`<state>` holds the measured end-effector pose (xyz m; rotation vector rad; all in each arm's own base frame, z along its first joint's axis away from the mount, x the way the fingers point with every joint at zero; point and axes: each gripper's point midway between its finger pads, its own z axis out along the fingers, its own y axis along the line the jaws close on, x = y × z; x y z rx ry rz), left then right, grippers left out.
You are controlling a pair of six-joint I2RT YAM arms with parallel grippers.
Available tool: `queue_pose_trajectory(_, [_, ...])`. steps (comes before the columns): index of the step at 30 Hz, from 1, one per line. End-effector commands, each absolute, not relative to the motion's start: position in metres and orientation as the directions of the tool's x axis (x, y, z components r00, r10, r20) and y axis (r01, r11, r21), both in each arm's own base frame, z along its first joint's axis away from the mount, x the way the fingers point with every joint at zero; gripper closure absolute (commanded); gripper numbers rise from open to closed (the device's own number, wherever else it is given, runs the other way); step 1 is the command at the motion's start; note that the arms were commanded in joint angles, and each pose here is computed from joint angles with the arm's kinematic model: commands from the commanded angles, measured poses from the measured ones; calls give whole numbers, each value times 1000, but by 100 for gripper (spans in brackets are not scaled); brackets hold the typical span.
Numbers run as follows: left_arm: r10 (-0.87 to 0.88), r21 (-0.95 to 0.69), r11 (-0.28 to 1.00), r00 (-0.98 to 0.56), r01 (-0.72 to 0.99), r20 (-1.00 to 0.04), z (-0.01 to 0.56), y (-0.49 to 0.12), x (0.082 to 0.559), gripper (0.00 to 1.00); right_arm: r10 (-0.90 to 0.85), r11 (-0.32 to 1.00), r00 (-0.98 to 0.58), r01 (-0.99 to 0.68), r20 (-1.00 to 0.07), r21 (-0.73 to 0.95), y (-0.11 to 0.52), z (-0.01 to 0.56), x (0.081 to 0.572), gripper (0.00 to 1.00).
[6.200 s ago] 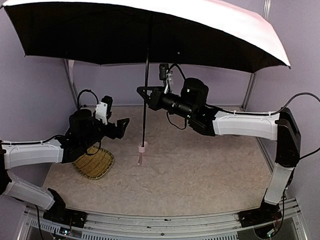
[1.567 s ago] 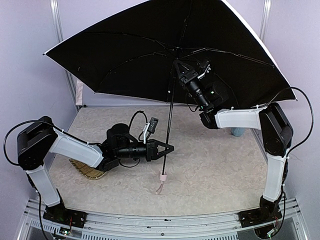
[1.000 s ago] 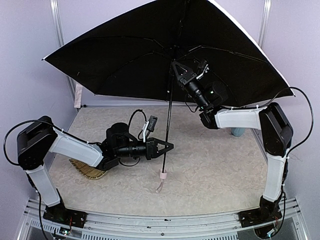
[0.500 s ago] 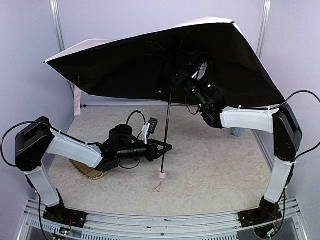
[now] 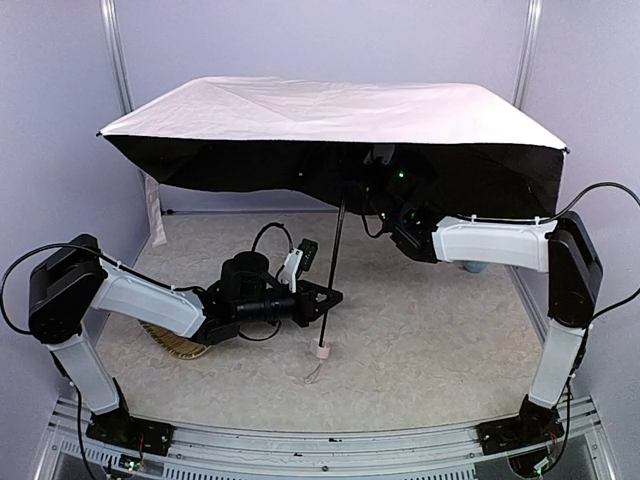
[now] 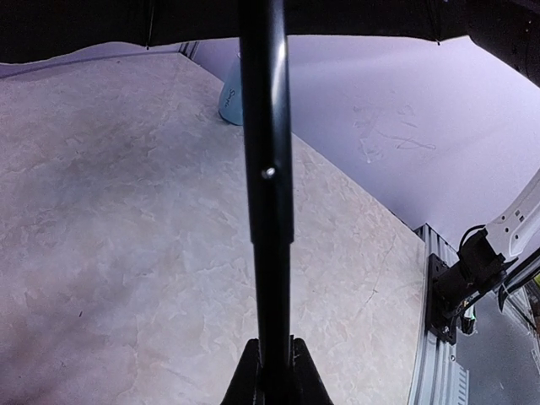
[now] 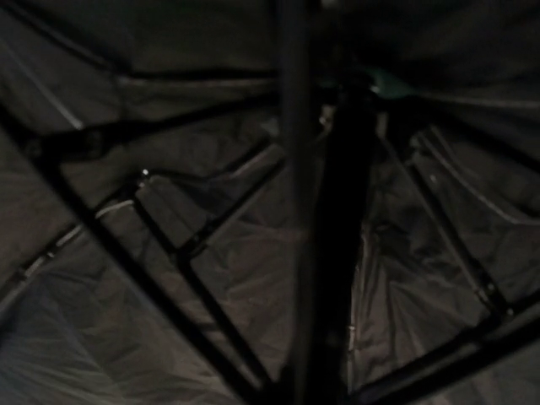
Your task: Put away the umbrella
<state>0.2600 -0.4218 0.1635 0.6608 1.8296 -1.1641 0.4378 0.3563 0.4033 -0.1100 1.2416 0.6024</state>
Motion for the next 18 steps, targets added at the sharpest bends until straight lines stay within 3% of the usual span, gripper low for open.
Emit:
queue_pose_trajectory(1, [-117,-380,374,-364,846,-924,226,-429,263,100,339,881,249,-423,-907,213,342,424,438,63])
queue_pose_trajectory(7, [-118,-382,368,-365,848,-923,227,-429,263,100,321,908,301,-368,-898,201,332,435,431,50])
queue_pose_trajectory(13, [-125,-382,360,-362,851,-924,230,-431,262,100,323,915,339,-349,-883,201,329,438,425,56])
queue_pose_trajectory(18, [-122,-383,362,-365,850,-923,229,-430,262,100,314,922,367,-337,-876,189,329,441,420,53])
